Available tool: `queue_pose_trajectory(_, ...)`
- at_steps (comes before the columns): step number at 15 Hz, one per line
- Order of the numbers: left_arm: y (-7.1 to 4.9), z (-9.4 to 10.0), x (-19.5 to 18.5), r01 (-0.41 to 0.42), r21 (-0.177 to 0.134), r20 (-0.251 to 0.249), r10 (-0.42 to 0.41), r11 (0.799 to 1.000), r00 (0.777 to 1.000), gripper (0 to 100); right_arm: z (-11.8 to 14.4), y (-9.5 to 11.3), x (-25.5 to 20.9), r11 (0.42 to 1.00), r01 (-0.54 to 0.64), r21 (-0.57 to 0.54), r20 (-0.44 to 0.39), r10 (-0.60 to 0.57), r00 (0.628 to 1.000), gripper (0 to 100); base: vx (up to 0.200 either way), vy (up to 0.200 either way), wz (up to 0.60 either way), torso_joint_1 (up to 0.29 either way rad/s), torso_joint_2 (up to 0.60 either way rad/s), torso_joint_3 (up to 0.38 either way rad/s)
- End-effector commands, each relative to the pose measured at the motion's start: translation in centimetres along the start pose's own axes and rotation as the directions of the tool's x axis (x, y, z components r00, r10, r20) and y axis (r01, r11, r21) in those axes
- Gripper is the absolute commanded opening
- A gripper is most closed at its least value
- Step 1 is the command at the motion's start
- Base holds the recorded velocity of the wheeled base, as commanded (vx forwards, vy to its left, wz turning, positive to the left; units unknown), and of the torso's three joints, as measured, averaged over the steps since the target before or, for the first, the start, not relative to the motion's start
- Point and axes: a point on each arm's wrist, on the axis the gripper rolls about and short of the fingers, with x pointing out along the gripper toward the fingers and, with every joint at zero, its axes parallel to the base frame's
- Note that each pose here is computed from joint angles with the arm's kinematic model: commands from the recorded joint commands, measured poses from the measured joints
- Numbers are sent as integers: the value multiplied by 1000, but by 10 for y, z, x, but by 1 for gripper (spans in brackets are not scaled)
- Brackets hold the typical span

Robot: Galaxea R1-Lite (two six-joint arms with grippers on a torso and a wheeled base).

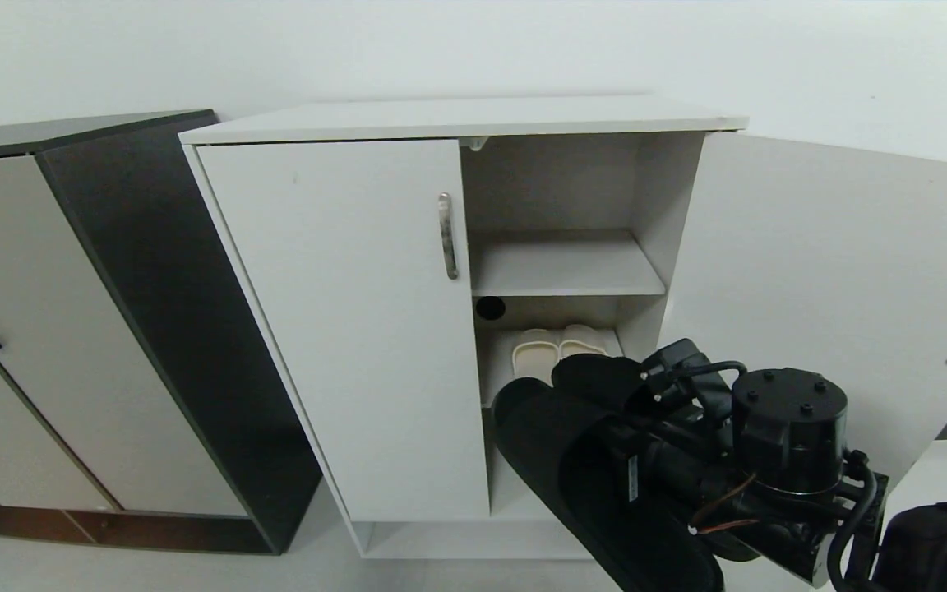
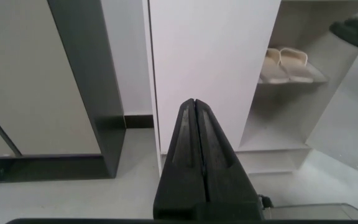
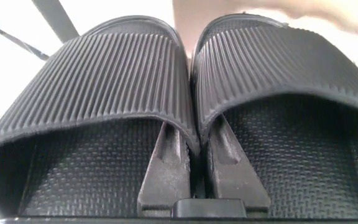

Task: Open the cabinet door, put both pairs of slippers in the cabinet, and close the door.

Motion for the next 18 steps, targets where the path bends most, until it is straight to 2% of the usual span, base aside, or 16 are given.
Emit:
queue_pose_trajectory(1,0,0,0,0,-1,-1,0,1000,1000,0,8,5,10,999,53,-10,-16,-53,998,0,0,0,0,-17,71,41)
queue_pose_trajectory(2,0,0,0,0,0,-1,0,1000,1000,0,27,10,16,988,153,-2,-34,-153,988,0,0,0,0,0,0,0)
queue_pose_trajectory(3,0,0,0,0,0,-1,0,1000,1000,0,52,17,16,979,198,43,-42,-196,980,0,0,0,0,0,0,0)
queue_pose_trajectory(4,0,0,0,0,0,-1,0,1000,1000,0,76,29,9,976,192,105,-57,-187,981,0,0,0,0,0,0,0)
queue_pose_trajectory(6,0,0,0,1,2,-1,-1,1000,1000,0,108,42,5,945,282,167,-58,-276,960,0,0,0,0,0,0,0)
queue_pose_trajectory(8,0,0,0,4,3,-3,-4,1000,1000,0,110,46,23,892,419,172,-30,-420,907,0,0,0,0,0,0,0)
queue_pose_trajectory(9,0,0,0,3,3,-3,-3,1000,1000,0,105,47,31,878,446,170,-25,-449,893,0,0,0,0,0,0,0)
queue_pose_trajectory(16,0,0,0,4,5,-3,-4,1000,1000,0,81,46,53,875,467,129,-11,-470,883,0,0,0,0,0,0,0)
queue_pose_trajectory(18,0,0,0,4,5,-3,-4,1000,1000,0,82,46,52,872,473,124,-1,-477,879,0,200,0,0,2,0,2)
